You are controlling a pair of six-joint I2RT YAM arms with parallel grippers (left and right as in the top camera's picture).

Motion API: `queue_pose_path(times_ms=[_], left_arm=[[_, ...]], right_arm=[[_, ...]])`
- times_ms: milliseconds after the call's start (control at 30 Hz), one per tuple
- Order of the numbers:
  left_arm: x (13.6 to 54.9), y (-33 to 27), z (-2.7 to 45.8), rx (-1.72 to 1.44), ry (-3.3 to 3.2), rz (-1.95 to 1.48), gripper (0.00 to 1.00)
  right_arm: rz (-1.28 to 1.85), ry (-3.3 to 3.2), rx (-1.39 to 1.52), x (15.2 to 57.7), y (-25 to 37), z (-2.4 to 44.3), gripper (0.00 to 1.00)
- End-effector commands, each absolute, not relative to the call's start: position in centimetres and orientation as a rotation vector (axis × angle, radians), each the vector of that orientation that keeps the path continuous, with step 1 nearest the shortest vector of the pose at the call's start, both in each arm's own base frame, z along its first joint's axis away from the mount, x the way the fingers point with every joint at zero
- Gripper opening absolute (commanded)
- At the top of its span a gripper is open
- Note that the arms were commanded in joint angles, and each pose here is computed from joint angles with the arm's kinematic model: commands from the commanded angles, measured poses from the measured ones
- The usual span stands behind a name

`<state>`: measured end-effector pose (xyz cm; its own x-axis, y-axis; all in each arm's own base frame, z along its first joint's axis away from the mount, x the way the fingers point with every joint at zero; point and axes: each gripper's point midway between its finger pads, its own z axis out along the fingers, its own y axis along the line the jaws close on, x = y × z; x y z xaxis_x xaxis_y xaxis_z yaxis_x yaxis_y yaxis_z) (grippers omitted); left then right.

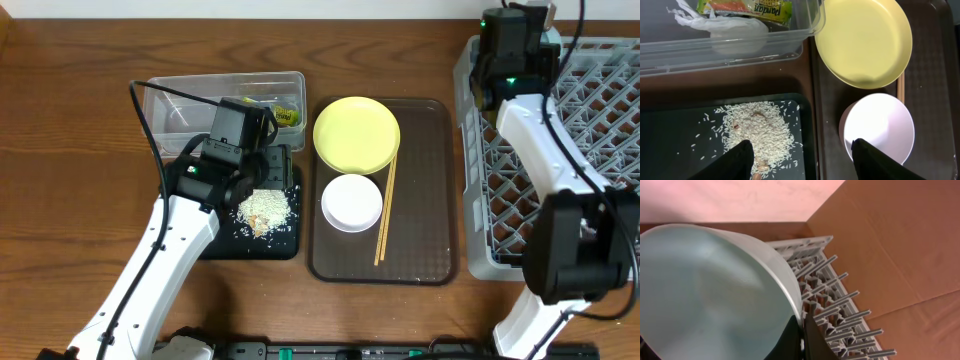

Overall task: Sort waste into correct bins and load items into the dishwasher rack
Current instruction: 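Carry the light-blue bowl into the dish rack and release it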

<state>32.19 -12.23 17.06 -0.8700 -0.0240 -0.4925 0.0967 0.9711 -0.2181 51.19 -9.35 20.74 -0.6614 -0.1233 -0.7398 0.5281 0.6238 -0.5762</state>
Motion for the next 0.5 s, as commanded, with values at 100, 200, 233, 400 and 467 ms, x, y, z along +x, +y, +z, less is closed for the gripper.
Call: queue_pose_path(times_ms=[100, 200, 233, 400, 467], left_arm=[[32.3, -11.9, 17.3, 0.033, 2.611, -0.301, 0.66], [32.3, -11.9, 17.3, 0.033, 2.612, -0.301, 0.66], [32.3, -11.9, 17.3, 0.033, 2.611, -0.302, 0.66], [32.3, -11.9, 17.3, 0.033, 2.611, -0.301, 0.66], [32.3, -11.9, 17.3, 0.033, 2.611, -0.301, 0.66]], right_arm=[[-1.135, 2.084, 0.324, 51.2, -10.1, 18.5, 0.01], [-1.166, 2.084, 0.331, 51.1, -10.3, 18.1, 0.01], [-1.175, 2.077, 0.339, 51.0, -10.4, 18.2, 0.01], [-1.249, 2.015, 0.379, 50.7, -11.2, 19.7, 0.01], [-1.257, 2.015, 0.372, 50.8, -11.4, 19.8, 0.01]])
